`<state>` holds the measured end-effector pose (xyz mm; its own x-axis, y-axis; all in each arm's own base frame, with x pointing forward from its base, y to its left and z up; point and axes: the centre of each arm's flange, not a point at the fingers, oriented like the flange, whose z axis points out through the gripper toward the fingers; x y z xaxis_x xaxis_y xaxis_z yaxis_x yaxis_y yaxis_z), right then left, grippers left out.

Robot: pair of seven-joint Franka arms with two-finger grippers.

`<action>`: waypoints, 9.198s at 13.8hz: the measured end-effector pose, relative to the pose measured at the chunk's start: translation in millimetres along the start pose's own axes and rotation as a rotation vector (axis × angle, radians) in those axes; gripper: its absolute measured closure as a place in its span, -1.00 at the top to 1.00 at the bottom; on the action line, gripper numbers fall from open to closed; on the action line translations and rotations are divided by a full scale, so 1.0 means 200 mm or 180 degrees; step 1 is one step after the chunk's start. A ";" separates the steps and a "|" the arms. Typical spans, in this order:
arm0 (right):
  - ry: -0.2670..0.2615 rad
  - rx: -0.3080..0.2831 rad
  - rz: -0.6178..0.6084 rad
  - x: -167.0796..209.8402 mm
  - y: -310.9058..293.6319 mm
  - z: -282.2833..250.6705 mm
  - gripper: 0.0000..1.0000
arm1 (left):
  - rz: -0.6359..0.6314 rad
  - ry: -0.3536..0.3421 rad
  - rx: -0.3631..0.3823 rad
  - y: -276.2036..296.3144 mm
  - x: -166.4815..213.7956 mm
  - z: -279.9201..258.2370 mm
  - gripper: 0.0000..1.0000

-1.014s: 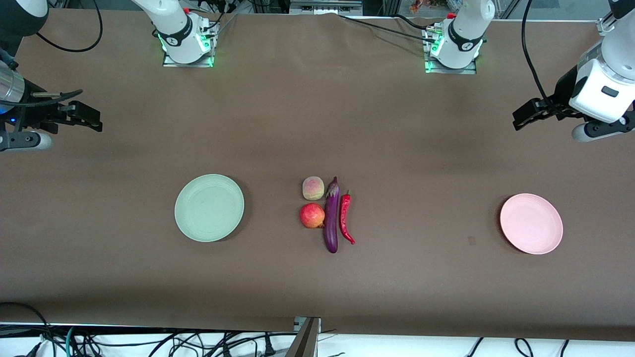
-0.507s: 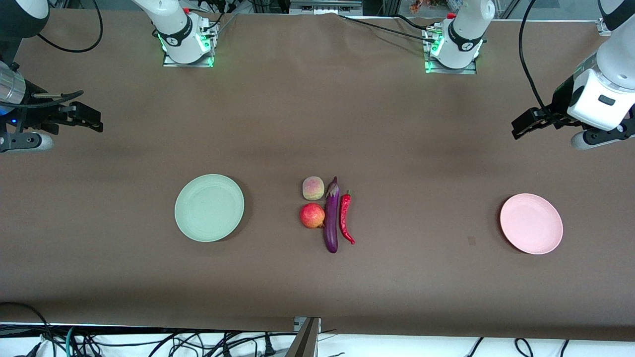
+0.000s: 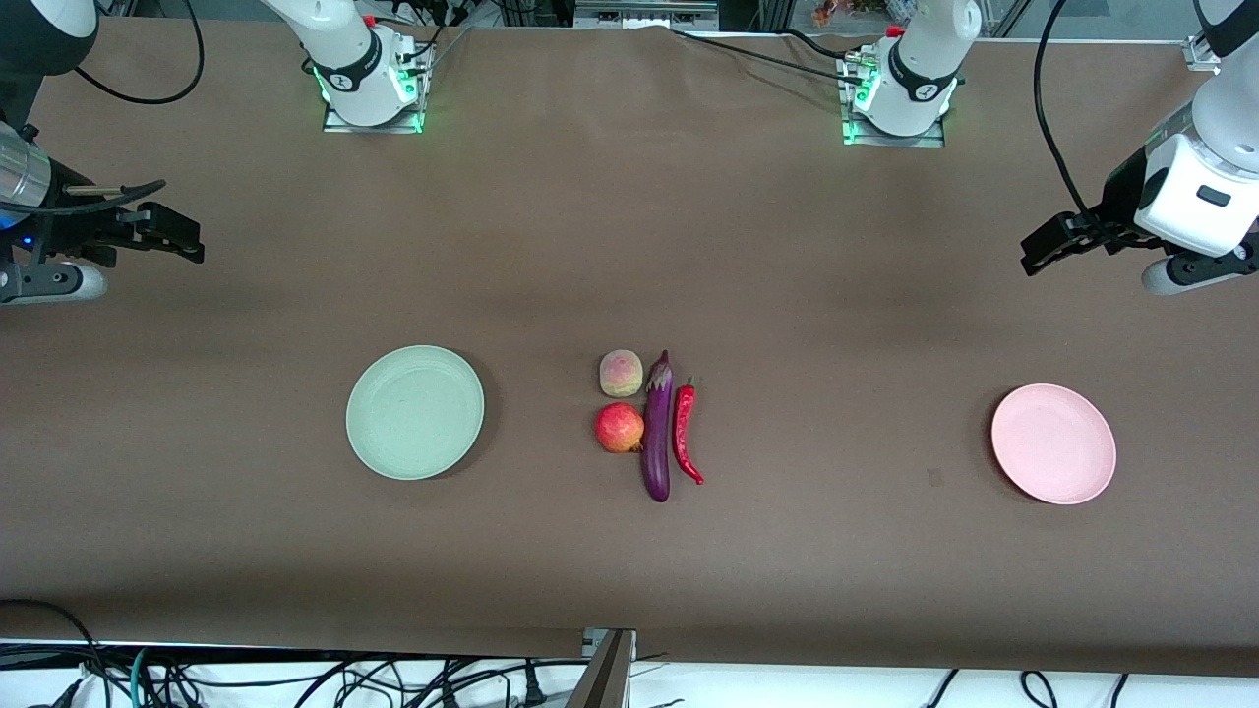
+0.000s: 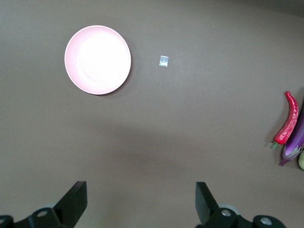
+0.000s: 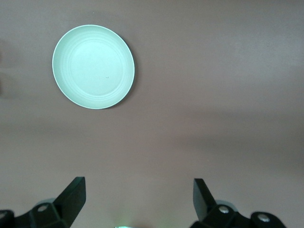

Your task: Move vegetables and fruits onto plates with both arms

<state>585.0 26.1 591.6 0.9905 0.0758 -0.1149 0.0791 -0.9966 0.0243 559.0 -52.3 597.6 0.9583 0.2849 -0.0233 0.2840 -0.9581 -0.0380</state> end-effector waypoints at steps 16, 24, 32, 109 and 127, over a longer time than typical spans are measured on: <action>0.0028 0.0000 0.0018 0.01 0.02 0.01 1.00 | 0.0000 0.0000 0.0000 0.00 0.00 0.00 1.00; 0.0041 -0.0001 0.0030 0.03 0.03 0.02 1.00 | 0.0001 0.0000 0.0000 0.00 0.00 0.00 1.00; 0.0036 -0.0001 0.0029 0.06 0.03 0.06 1.00 | 0.0001 0.0000 0.0000 0.00 0.00 0.00 1.00; 0.0737 0.0664 0.0920 0.27 -2.33 1.93 0.62 | -0.0173 -0.0211 -0.0728 1.44 0.27 1.68 1.00; 0.0408 0.0191 0.0480 0.52 -1.64 1.36 0.62 | -0.0266 0.0035 -0.0562 1.84 0.08 2.00 1.00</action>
<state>631.9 352.2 302.4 0.9971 -0.0747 0.0128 -0.0743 -0.9968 -0.0281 666.1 -388.2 184.4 0.9311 0.3645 -0.0163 0.3632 -0.9217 0.1364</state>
